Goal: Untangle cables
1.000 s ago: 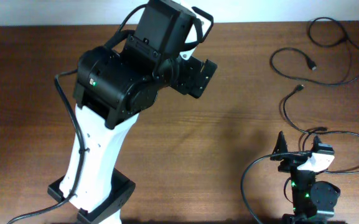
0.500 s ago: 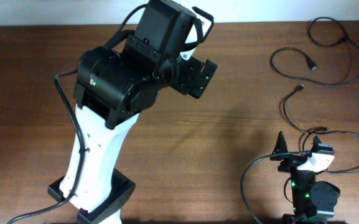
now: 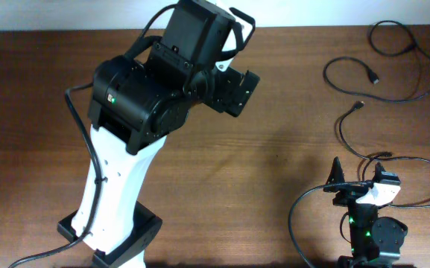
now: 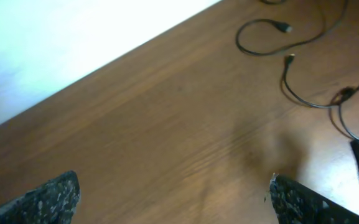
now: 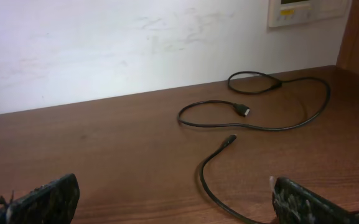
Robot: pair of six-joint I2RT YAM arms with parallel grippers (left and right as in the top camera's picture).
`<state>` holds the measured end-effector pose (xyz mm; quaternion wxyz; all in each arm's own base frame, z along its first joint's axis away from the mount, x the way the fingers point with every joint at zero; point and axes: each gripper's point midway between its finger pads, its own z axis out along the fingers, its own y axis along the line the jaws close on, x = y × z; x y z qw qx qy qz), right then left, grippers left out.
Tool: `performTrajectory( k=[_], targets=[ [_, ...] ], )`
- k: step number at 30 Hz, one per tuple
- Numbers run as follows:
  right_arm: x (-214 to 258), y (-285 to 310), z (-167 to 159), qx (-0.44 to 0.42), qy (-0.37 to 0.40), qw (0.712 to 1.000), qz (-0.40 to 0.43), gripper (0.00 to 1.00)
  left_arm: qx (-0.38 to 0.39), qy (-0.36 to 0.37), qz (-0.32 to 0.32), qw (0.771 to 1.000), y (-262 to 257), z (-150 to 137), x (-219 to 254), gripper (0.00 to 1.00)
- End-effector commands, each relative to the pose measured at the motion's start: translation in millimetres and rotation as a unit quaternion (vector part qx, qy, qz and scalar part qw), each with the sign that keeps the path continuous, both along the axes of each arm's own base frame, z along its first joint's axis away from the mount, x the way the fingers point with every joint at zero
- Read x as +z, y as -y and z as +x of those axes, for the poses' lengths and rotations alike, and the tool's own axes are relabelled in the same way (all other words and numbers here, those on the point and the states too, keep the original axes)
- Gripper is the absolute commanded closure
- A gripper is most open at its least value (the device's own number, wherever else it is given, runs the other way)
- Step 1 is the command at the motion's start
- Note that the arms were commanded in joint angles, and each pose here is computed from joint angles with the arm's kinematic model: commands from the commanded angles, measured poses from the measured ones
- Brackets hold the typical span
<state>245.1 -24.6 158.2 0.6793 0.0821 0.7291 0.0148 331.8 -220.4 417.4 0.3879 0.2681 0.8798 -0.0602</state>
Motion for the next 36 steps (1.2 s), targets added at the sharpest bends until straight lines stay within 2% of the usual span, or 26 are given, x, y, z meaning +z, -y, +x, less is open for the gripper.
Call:
performTrajectory(
  k=[1, 4, 7, 12, 20, 25, 36],
  targets=[
    [-1.7, -3.2, 0.1, 0.008, 0.001, 1.000, 0.003, 0.02, 0.044, 0.071, 0.003, 0.997, -22.2, 6.1, 32.5, 0.01],
    [-1.7, -3.2, 0.1, 0.008, 0.001, 1.000, 0.003, 0.01, 0.068, 0.125, -0.021, 0.990, -40.1, -2.8, 67.5, 0.01],
    [-1.7, -3.2, 0.1, 0.008, 0.001, 1.000, 0.003, 0.01, 0.077, 0.148, -0.035, 0.985, -58.5, -21.9, 87.0, 0.01],
    [-1.7, -3.2, 0.1, 0.008, 0.001, 1.000, 0.003, 0.02, 0.108, 0.139, -0.027, 0.984, -99.2, -45.5, 71.6, 0.01],
    [-1.7, -3.2, 0.1, 0.008, 0.001, 1.000, 0.003, 0.01, 0.152, 0.132, -0.071, 0.977, -143.2, -64.2, -9.6, 0.01],
    [-1.7, -3.2, 0.1, 0.008, 0.001, 1.000, 0.003, 0.02, 0.200, 0.169, -0.114, 0.958, -169.4, -66.1, -62.2, 0.01],
    [-1.7, -3.2, 0.1, 0.008, 0.001, 1.000, 0.003, 0.01, 0.331, 0.234, -0.250, 0.879, -221.7, -73.0, -164.6, 0.01]
  ],
)
